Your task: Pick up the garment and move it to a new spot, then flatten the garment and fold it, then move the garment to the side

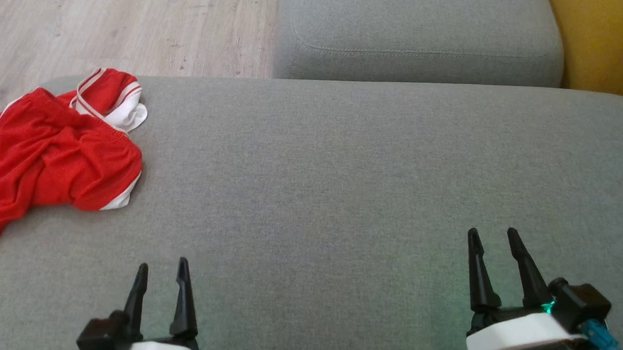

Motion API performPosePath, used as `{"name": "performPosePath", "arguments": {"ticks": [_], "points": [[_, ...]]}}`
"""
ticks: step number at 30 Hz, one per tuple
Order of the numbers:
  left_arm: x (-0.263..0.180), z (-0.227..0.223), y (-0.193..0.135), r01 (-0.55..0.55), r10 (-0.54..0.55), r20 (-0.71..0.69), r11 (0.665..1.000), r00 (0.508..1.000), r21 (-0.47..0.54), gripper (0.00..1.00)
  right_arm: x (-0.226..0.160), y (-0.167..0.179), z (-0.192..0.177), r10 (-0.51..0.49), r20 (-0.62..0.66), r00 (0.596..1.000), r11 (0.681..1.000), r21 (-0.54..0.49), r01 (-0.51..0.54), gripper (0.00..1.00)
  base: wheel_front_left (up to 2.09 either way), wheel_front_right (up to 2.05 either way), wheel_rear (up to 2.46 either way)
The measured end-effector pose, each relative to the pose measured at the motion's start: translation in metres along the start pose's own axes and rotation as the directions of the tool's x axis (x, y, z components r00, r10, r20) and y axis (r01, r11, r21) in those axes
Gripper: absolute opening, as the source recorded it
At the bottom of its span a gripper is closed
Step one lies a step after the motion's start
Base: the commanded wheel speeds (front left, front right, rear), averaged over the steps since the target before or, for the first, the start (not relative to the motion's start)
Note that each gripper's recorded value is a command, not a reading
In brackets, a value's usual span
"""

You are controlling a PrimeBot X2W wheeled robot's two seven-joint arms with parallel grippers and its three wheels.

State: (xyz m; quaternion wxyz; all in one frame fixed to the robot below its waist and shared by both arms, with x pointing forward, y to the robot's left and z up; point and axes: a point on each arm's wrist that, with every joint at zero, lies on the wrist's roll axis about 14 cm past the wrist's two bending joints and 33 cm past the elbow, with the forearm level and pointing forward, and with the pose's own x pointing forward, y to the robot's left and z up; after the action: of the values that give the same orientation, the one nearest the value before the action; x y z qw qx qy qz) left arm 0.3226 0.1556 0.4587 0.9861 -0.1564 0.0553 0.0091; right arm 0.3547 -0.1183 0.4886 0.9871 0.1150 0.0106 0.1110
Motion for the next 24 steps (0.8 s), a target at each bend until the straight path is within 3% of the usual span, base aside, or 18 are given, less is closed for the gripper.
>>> {"name": "performPosePath", "arguments": {"ticks": [17, 24], "points": [[-0.004, -0.002, -0.004, 0.011, -0.014, 0.016, 0.987, 1.0, 0.163, 1.0, -0.003, 0.018, -0.003, 0.082, 0.0, 0.997, 0.975, -0.209, -0.08, 1.0, 0.0, 0.0, 0.0], [-0.004, -0.003, -0.003, 0.01, -0.013, 0.013, 0.985, 1.0, 0.173, 1.0, -0.002, 0.018, -0.004, 0.084, -0.003, 0.996, 0.972, -0.218, -0.082, 1.0, 0.0, 0.0, 0.0]]}}
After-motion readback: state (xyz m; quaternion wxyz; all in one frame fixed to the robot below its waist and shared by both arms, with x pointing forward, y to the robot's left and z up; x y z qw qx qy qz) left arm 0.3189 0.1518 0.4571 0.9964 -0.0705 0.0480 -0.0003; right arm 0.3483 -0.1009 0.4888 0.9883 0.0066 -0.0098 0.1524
